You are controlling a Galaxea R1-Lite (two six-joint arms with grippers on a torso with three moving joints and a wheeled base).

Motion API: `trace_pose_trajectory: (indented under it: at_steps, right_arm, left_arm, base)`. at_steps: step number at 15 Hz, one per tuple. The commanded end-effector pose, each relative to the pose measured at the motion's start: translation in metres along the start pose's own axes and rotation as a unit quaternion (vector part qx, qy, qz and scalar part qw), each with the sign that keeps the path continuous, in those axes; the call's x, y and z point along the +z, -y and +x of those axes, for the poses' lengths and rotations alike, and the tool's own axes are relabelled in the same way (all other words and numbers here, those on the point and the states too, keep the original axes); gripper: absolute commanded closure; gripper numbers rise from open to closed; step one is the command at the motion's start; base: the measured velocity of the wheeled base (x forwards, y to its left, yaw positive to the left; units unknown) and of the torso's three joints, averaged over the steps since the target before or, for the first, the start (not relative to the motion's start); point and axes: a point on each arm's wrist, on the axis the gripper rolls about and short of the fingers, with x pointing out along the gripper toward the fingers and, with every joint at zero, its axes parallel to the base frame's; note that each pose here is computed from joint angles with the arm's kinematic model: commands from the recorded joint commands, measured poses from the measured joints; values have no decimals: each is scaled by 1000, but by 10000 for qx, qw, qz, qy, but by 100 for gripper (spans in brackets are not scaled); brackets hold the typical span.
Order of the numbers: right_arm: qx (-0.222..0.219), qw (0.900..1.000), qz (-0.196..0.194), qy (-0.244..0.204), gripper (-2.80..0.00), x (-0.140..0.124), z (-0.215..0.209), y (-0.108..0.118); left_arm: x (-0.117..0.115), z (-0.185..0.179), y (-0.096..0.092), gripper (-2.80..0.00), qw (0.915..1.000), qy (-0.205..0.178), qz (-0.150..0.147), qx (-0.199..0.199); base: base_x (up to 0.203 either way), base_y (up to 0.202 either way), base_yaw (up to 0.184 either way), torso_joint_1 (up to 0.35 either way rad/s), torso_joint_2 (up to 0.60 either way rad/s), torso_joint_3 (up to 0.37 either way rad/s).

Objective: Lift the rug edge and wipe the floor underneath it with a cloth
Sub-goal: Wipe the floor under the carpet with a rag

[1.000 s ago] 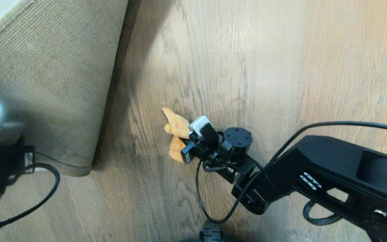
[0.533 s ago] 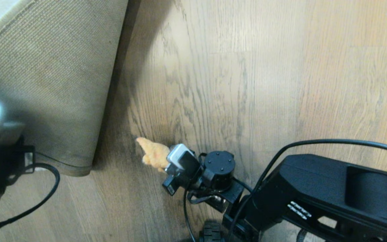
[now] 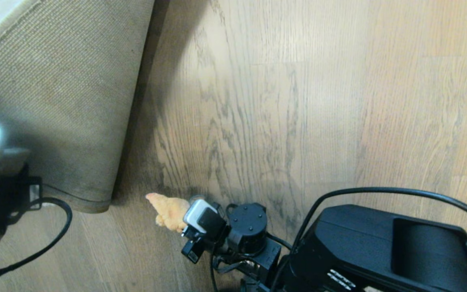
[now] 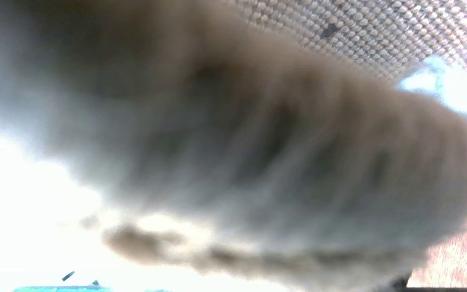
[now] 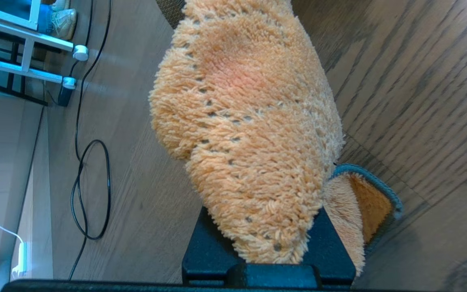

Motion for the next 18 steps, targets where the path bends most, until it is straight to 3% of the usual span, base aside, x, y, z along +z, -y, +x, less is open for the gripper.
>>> trace_pose_trajectory:
  at_steps: [1,5,9,18]
  right_arm:
    - [-149,9998,-1,-130,0,-18,2,12]
    - [-619,9981,-47,27,0,-23,8,52]
    - [-1106,9932,-145,342,0,-9,7,94]
    - [-1734,9802,-346,889,0,30,-9,148]
  left_arm:
    - [-1,0,0,0,10000,-19,19,17]
    - [-2,2,2,0,10000,-61,57,4]
    - [-4,3,4,0,9999,-95,96,-30]
    - [-3,2,5,0,9999,-69,82,-48]
  base:
    - [0,0,0,0,0,0]
    - [0,0,0,0,0,0]
    - [0,0,0,0,0,0]
    - [0,0,0,0,0,0]
